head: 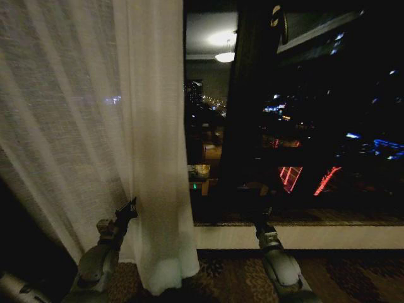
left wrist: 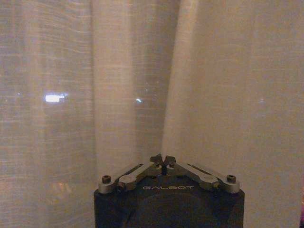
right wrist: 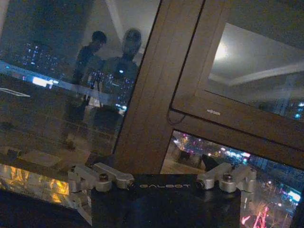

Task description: Open the curtains by pulling them apart, changing their state from closed to fully open.

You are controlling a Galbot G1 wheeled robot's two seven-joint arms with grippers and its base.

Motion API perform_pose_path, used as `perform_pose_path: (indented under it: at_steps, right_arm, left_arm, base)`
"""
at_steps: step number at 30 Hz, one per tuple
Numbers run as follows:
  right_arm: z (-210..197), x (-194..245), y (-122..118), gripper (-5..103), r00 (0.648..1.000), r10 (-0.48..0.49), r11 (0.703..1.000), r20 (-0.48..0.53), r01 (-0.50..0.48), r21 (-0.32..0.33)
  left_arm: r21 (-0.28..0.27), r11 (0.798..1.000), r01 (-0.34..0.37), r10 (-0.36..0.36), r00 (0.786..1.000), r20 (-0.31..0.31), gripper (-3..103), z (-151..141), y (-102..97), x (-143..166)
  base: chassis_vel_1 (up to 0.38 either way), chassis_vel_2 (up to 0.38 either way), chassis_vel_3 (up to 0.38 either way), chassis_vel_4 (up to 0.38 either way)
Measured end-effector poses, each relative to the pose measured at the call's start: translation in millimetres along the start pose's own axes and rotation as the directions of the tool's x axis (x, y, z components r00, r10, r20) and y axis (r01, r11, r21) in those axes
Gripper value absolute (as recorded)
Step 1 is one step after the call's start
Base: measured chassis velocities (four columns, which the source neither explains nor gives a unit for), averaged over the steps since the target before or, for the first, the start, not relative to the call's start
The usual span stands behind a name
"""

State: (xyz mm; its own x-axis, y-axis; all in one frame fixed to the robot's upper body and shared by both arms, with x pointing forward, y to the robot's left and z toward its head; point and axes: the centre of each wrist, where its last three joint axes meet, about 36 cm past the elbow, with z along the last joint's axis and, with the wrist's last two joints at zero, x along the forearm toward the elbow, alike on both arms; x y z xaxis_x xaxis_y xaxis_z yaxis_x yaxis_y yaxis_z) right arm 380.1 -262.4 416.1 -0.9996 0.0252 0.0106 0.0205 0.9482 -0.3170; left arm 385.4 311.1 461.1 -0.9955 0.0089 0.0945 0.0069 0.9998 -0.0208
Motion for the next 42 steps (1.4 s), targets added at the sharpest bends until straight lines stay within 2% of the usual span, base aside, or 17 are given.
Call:
perform_pose_path:
  at_steps: [23, 42]
  right_arm:
    - [10, -9, -3, 100, 1.000, 0.004, 1.000, 0.002, -0.004, 0.008]
    - [13, -12, -1, 100, 1.000, -0.014, 1.000, 0.007, 0.014, 0.022]
  left_arm:
    - [0.003, 1.000, 0.004, -0.004, 1.000, -0.003, 0, 2, 2.1, -2]
    - [-0.006, 1.000, 0.004, -0.004, 1.000, -0.013, 0, 3, 8.0, 9]
  base:
    - [-0.083, 0.095, 0.071, -0.091]
    - [0.004, -0.009, -0.005, 0.006]
